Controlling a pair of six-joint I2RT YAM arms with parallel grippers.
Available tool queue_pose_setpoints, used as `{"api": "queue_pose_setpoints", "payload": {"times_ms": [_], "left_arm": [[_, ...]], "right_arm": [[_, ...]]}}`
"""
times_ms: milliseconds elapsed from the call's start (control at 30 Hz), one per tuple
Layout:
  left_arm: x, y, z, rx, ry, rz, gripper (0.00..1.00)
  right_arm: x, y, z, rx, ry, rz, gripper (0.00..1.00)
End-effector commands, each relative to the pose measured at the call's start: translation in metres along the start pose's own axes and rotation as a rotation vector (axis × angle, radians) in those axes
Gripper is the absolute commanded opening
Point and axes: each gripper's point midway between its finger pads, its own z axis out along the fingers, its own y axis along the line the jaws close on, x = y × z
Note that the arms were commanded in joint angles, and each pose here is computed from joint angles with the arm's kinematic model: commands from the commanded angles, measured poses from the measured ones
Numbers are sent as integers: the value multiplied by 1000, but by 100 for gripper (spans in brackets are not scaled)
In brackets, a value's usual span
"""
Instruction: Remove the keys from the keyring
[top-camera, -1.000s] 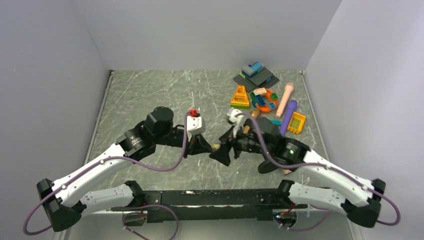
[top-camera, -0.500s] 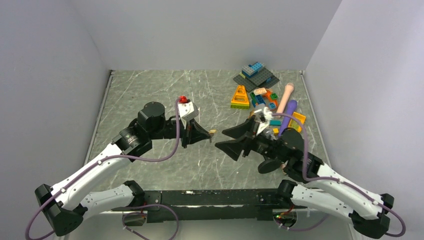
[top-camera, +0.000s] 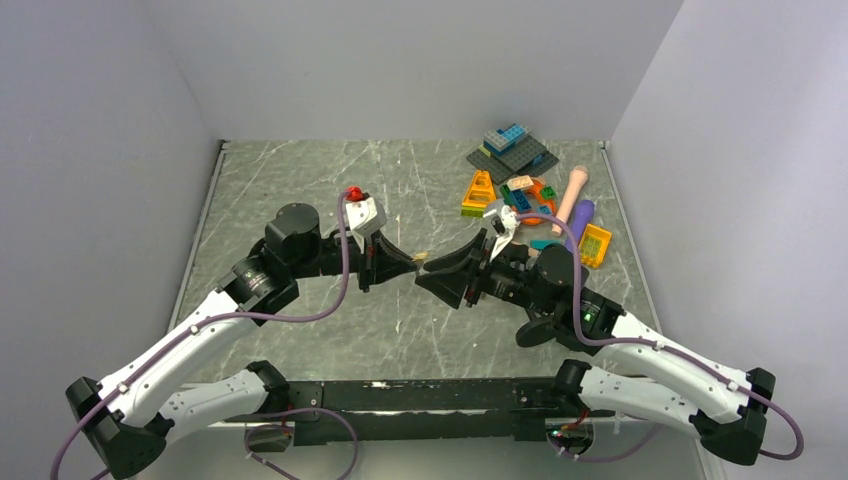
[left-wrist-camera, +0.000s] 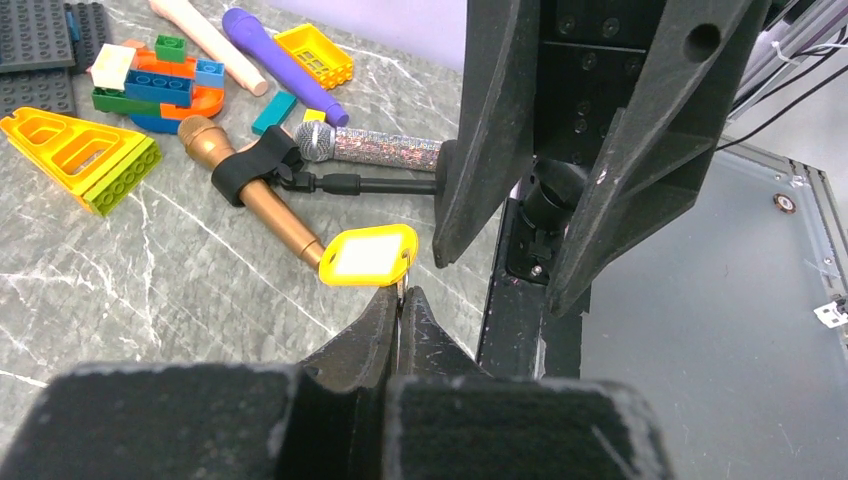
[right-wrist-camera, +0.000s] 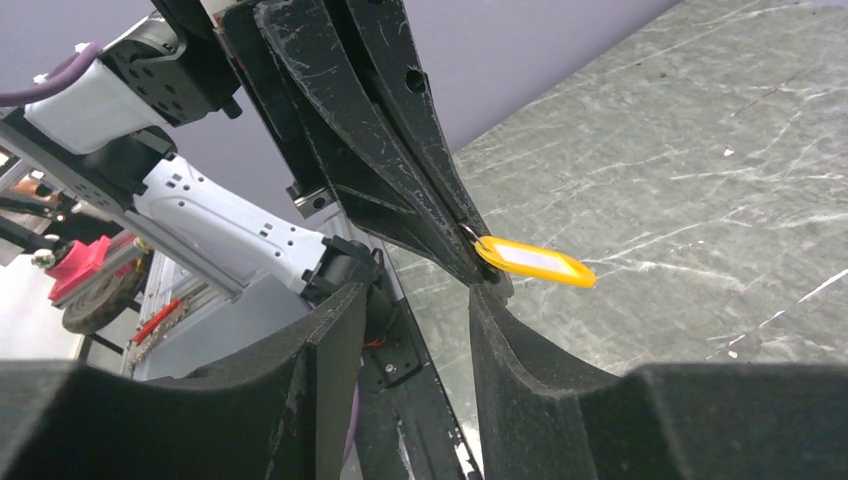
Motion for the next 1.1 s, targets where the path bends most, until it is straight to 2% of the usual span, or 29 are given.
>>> {"api": "queue_pose_setpoints", "payload": {"times_ms": [0,533,1067], "left_arm": [[-15,-7,-3,29,-53,24,0],[-19,-13,-7,58,-76,37,0],[-17,-21,-6,115,-70,35,0]], "right_arm": [[-30,19,2,-60,-72,-23,45],[-32,3,-2,38,-53,-77,51],[-29,9,8,-10,-35,-88,43]]}}
